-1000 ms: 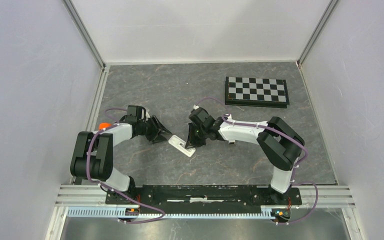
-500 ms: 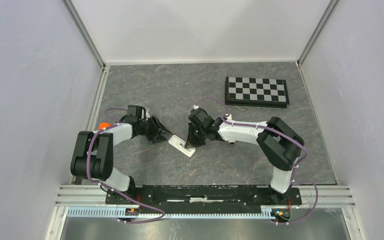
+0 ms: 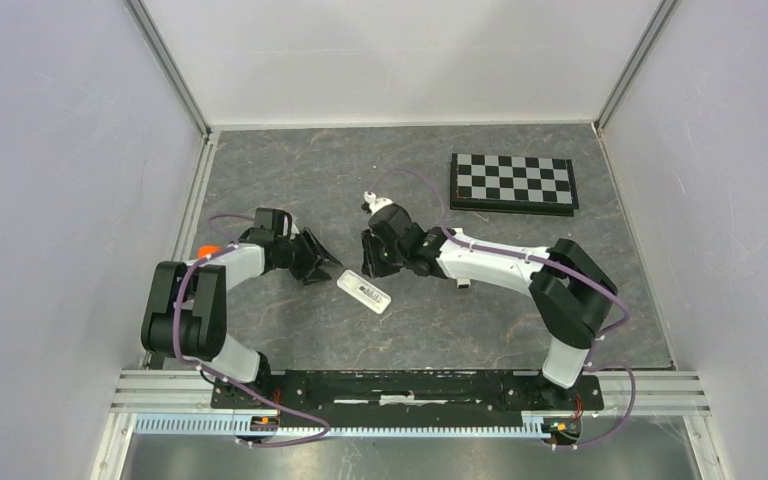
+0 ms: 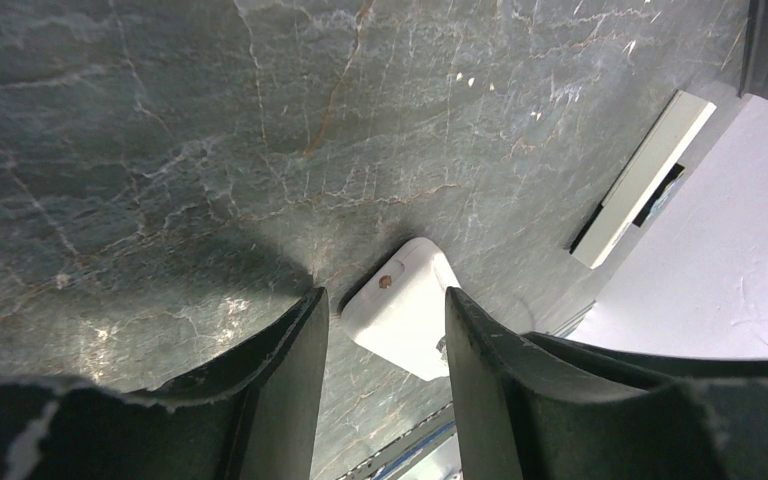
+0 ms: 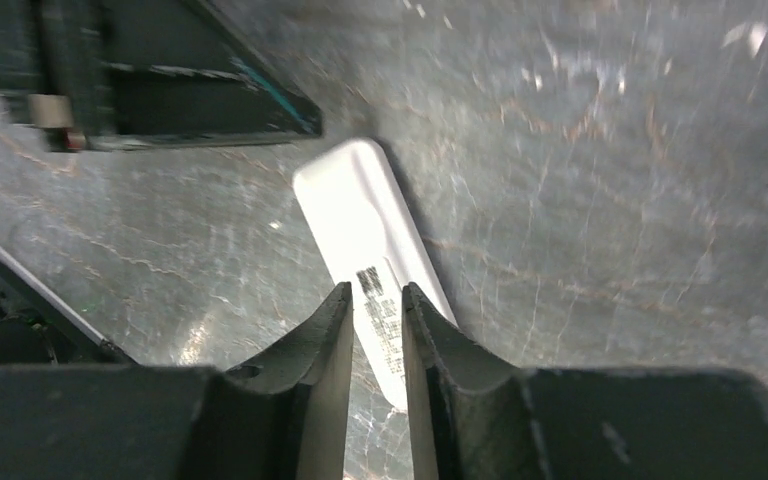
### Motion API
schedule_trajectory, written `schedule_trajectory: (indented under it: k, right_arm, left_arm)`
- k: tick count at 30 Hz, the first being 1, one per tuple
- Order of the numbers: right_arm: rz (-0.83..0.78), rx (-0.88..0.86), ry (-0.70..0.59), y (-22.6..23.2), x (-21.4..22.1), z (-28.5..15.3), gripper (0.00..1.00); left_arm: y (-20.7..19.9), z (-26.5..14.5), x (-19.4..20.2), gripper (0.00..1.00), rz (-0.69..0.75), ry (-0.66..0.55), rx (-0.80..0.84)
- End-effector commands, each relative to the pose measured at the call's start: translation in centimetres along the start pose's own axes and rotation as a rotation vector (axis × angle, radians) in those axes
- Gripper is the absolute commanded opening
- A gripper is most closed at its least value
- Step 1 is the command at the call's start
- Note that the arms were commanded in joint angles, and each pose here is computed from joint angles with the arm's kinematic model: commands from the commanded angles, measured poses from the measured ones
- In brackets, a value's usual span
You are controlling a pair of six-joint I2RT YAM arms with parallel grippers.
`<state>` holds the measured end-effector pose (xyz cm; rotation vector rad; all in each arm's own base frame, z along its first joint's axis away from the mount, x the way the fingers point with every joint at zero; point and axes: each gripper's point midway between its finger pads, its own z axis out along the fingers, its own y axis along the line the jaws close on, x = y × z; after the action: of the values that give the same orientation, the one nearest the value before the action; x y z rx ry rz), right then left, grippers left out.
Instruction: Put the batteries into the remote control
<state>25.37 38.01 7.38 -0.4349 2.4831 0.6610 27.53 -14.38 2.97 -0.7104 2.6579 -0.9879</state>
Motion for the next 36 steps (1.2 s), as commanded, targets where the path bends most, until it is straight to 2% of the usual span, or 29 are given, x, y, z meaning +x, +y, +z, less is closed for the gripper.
schedule_trajectory:
  k: [1, 8, 12, 16, 20, 28, 36]
  right_arm:
    - [-0.174, -0.101, -0.175, 3.1, -6.0, -2.5, 0.31]
    - [-0.445, -0.100, -0.032, 1.7, -3.1, -1.6, 0.35]
    - [-0.534, -0.095, 0.016, 0.7, -1.7, -1.8, 0.36]
    - [-0.571, -0.125, 0.076, 0.8, 0.0, -1.3, 0.29]
    - [-0.606, -0.145, 0.104, 1.5, 1.4, -0.5, 0.27]
    - [-0.632, -0.063, 0.178, 0.4, 3.5, 1.3, 0.17]
    - [-0.666, 0.019, 0.336, -2.4, 8.3, 2.0, 0.08]
  left_arm:
    - [-1.7, -1.2, -2.1, 0.55, 0.057, -0.082, 0.017]
    - [-2.2, -2.1, -2.7, 0.57, 0.074, -0.116, 0.011]
    - [-1.8, -1.9, -2.4, 0.59, 0.076, -0.104, 0.005]
    - [-1.5, -1.4, -1.7, 0.59, 0.077, -0.062, 0.014]
    - [-1.3, -0.9, -1.1, 0.58, 0.076, -0.022, 0.027]
    - [-0.1, -0.1, 0.0, 0.54, 0.054, 0.039, 0.015]
    - [0.5, 0.5, 0.5, 0.53, 0.032, 0.059, 0.008]
